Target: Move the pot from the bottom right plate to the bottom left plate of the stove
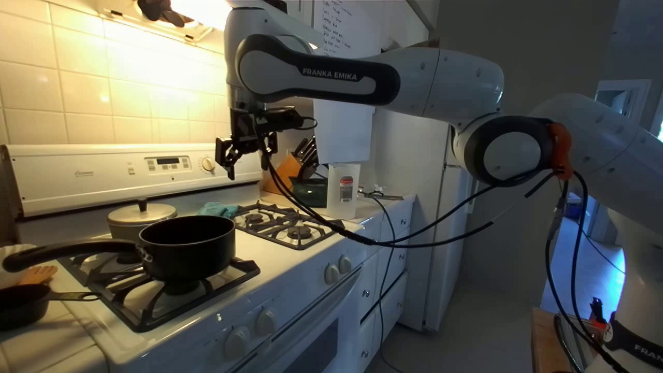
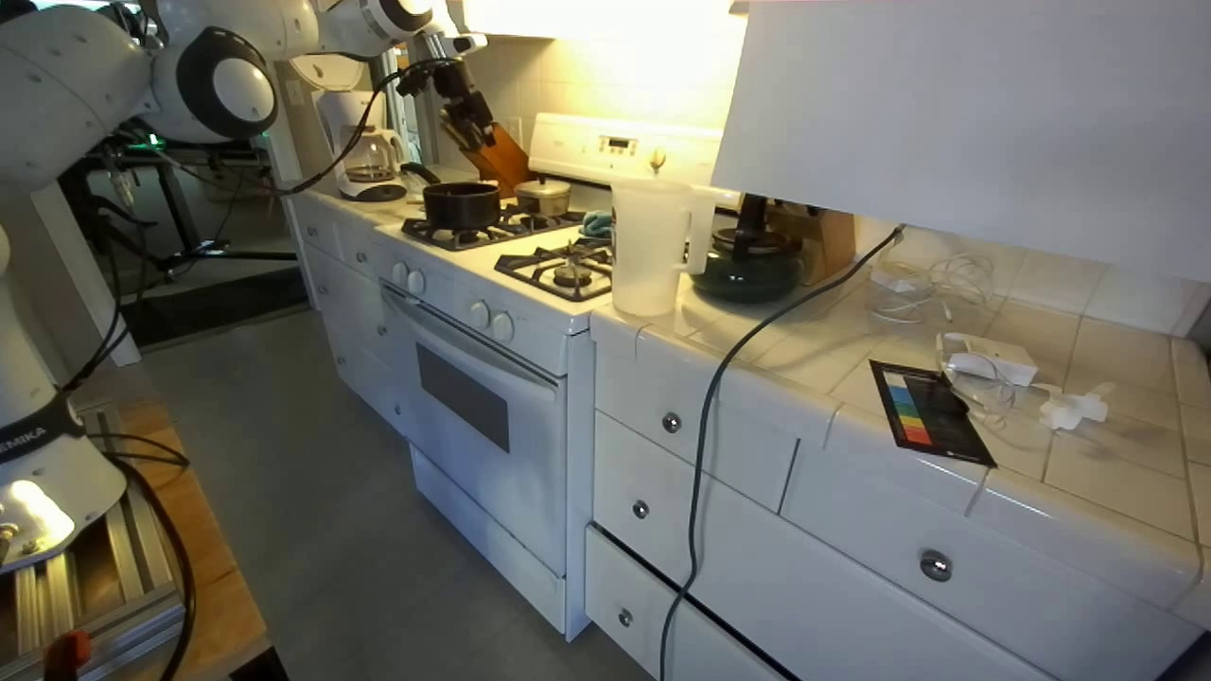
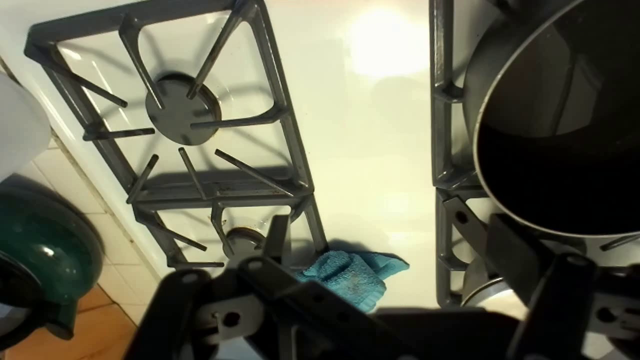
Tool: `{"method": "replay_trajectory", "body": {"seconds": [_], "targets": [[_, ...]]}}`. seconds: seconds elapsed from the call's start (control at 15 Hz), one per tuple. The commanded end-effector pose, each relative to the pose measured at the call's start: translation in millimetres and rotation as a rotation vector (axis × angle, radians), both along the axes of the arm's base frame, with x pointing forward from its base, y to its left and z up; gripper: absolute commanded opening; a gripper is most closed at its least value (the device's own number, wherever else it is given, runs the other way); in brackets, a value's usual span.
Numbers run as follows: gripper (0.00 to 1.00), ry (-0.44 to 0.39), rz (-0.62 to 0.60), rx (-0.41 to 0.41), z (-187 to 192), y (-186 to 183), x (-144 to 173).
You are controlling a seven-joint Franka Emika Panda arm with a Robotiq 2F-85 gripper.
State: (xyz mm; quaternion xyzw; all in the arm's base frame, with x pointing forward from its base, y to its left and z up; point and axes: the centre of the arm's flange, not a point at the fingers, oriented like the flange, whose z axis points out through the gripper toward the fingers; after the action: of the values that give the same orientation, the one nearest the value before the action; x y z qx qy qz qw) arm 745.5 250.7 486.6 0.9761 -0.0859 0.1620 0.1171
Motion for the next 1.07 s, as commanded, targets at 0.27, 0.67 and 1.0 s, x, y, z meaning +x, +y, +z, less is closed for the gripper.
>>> {"method": "replay_trajectory", "body": {"seconds": [0.27,0.67,1.0], "targets": [[1.00,-0.078,0.290,-0.001,-1,12,-43],[1.00,-0.068,0.264,-0.021,11,31,1],[1.00,0.012,0.437,-0.086,-12,103,-6]]}}
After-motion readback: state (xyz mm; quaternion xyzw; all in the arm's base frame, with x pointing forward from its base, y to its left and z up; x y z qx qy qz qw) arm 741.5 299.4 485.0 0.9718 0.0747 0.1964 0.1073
